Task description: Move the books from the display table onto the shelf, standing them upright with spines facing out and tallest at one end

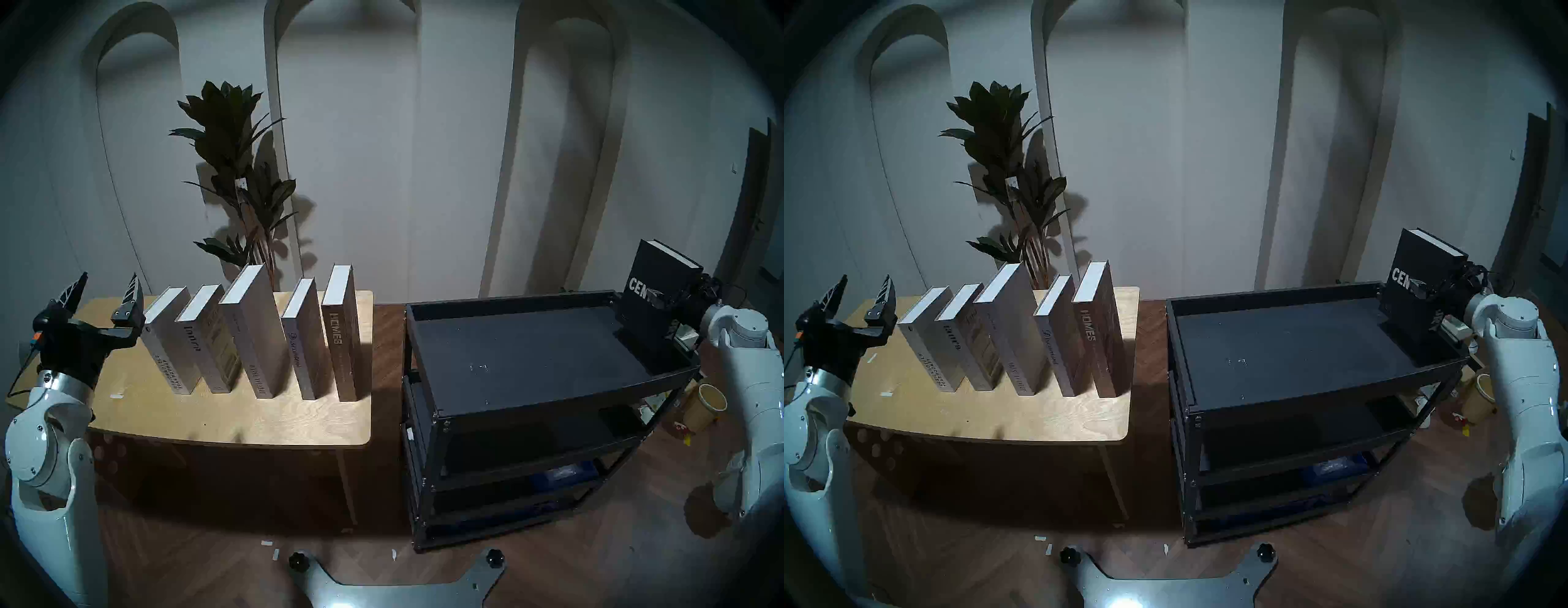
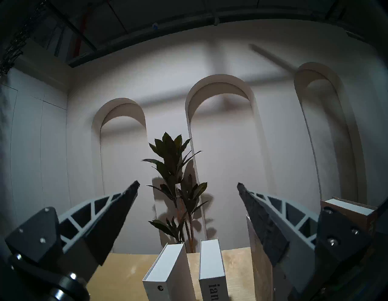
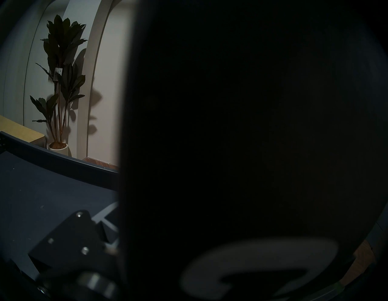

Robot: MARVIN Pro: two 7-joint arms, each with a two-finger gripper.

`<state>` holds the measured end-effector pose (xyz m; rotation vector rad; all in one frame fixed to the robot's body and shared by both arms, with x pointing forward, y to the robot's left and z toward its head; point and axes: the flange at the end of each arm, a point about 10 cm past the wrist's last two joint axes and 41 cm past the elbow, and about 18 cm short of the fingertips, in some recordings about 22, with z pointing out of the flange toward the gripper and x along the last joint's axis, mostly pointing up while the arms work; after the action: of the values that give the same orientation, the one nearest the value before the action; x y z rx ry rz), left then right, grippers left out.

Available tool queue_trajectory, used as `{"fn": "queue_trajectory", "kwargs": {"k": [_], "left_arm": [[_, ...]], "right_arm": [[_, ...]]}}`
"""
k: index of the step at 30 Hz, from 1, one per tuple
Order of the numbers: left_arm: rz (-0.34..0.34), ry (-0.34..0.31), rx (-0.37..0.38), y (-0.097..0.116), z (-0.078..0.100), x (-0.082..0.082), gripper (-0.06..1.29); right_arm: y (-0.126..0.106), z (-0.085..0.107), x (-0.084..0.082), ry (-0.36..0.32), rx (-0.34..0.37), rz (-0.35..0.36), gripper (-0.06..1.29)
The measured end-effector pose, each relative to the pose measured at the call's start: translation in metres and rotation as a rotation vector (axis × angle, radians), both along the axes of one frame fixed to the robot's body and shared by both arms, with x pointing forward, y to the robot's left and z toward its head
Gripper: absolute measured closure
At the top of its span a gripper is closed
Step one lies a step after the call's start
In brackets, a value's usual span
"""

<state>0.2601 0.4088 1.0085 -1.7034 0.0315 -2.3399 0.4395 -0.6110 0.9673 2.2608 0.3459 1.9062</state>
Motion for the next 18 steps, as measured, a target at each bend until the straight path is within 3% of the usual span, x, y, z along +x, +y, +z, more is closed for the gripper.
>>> {"fn": "queue_trajectory", "kwargs": {"k": [8, 18], "left_arm": [[0.0, 0.0, 0.0, 0.0, 0.0, 0.0, -0.04], [0.0, 0.0, 0.0, 0.0, 0.0, 0.0, -0.04]], "right_arm": [[-0.026, -0.017, -0.018, 0.035, 0.036, -0.007, 0.47], [-0.038, -0.032, -0.025, 0.065, 0.04, 0.003, 0.47]]}}
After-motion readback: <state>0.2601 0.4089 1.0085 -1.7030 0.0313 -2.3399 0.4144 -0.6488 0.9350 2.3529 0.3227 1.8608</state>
